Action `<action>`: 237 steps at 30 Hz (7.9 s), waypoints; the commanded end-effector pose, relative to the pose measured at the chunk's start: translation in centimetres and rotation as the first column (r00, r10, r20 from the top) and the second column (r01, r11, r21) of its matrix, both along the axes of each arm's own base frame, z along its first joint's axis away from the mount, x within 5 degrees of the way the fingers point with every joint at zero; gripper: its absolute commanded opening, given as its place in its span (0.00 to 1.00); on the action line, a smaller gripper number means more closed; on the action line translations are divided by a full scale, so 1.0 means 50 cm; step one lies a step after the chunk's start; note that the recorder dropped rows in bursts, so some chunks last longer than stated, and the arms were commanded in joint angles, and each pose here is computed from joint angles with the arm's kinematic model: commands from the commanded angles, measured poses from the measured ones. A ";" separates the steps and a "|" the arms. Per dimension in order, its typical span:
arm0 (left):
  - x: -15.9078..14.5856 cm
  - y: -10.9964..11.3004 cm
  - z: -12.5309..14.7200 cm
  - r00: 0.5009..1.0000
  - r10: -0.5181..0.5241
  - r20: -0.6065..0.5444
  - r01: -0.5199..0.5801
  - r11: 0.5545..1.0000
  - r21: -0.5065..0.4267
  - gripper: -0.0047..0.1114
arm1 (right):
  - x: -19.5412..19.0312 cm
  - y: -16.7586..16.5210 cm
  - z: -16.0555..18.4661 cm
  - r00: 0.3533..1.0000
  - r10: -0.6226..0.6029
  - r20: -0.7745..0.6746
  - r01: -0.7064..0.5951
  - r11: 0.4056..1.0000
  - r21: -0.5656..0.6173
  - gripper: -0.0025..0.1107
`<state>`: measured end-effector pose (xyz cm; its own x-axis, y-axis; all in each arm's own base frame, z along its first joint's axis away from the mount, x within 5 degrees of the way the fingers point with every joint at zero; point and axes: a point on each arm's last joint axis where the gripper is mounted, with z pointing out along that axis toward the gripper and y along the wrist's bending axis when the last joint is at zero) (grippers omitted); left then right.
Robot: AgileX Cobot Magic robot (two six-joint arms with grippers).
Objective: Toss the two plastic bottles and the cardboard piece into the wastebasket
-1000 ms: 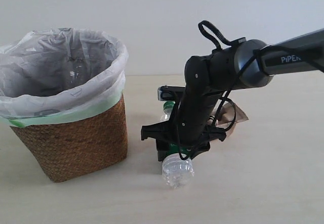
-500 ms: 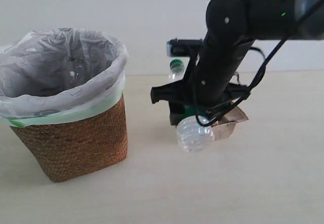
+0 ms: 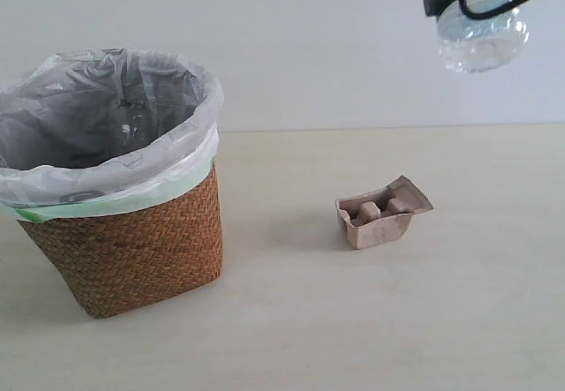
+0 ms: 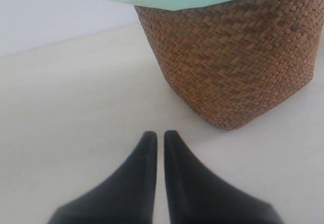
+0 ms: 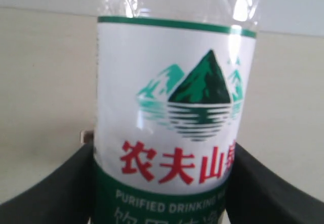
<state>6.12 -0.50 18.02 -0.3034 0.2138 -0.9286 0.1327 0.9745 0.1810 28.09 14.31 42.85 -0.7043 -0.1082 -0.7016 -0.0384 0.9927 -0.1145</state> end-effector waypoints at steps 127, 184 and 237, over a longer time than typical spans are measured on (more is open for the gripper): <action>0.000 0.000 0.000 1.000 0.007 0.014 -0.007 1.000 -0.018 0.07 | 0.321 0.092 -0.439 0.895 0.316 -0.314 -0.408 0.865 -0.291 0.80; 0.000 0.000 0.000 1.000 0.007 0.014 -0.007 1.000 -0.018 0.07 | 0.313 0.141 -0.468 0.791 0.396 -0.466 -0.511 0.847 -0.148 0.02; 0.000 0.000 0.000 1.000 0.007 0.014 -0.007 1.000 -0.018 0.07 | 0.243 0.117 -0.570 0.756 0.284 -0.591 -0.421 0.901 -0.106 0.73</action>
<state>6.12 -0.50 18.02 -0.3034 0.2138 -0.9286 0.1327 0.9745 0.1810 40.02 20.19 15.31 -0.8483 -0.5107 -0.1403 -0.4890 0.8570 -0.1626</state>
